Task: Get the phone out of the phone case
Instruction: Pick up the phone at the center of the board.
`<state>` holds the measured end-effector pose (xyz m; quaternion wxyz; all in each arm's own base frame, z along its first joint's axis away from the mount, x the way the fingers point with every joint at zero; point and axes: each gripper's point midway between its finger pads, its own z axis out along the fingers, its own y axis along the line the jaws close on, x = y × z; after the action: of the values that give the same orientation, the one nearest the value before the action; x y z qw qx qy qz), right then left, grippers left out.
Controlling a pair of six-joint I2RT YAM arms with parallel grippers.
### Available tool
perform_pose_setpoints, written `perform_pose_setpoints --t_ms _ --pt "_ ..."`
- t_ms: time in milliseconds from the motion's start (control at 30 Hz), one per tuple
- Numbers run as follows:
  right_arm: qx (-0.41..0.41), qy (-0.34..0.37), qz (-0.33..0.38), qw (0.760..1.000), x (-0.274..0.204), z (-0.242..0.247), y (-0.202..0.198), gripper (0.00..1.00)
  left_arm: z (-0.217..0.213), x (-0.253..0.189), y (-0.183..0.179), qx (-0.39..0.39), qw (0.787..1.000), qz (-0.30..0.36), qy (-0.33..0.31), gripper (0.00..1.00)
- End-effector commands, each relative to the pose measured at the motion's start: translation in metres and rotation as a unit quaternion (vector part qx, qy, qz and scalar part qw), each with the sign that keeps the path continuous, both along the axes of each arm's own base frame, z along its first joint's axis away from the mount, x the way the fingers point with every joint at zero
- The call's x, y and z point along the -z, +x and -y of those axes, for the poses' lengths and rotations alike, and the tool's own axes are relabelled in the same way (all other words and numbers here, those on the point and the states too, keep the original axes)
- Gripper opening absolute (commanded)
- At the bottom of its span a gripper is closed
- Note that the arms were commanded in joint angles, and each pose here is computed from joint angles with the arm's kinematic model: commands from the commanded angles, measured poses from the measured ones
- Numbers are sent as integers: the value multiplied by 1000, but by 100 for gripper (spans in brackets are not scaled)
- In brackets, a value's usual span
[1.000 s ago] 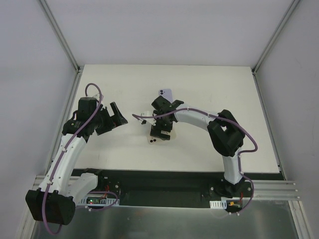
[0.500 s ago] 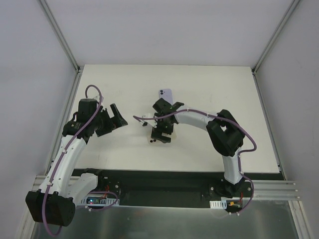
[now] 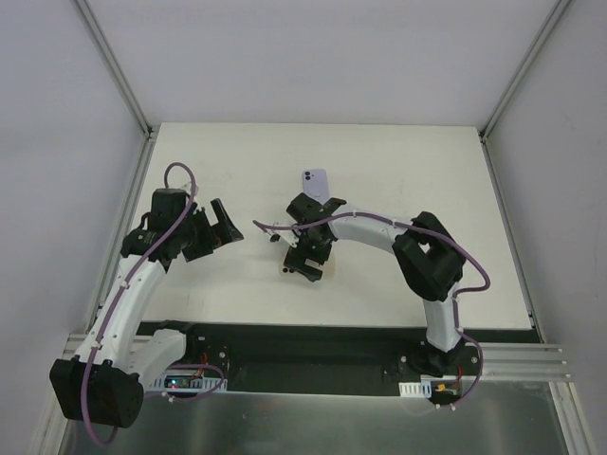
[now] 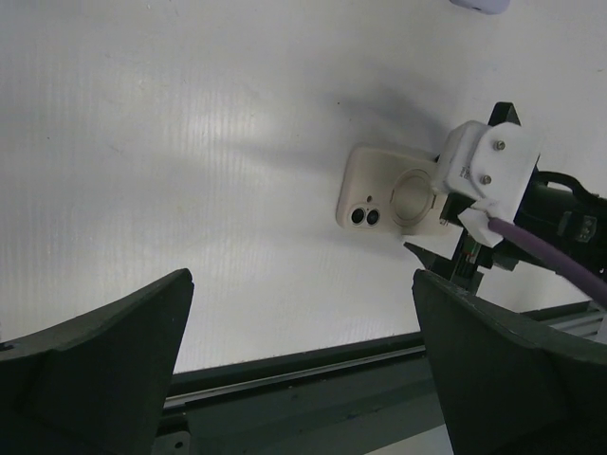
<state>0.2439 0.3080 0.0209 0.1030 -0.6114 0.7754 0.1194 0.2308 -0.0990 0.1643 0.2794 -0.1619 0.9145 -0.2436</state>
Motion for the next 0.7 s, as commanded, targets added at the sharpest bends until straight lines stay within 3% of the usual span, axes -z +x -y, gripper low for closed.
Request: perform_pose_setpoints --t_ms 0,100,267,400,533,667 --pt "13 -91 -63 994 -12 26 -56 96 -1 0 5 4 1000 -4 1 99" --pt "0 -99 -60 993 -6 19 -70 96 -1 2 7 3 1000 -10 3 99" --pt "64 -113 23 991 8 15 -40 96 0 -1 10 5 1000 -8 3 99" --pt "129 -45 75 988 7 -8 -18 96 1 -3 9 5 1000 -5 0 99" --pt "180 -40 125 975 7 -8 -1 96 -1 -2 7 -1 1000 -4 0 99" --pt "181 -27 147 972 7 -9 -2 98 -5 -6 11 -22 1000 -10 -17 99"
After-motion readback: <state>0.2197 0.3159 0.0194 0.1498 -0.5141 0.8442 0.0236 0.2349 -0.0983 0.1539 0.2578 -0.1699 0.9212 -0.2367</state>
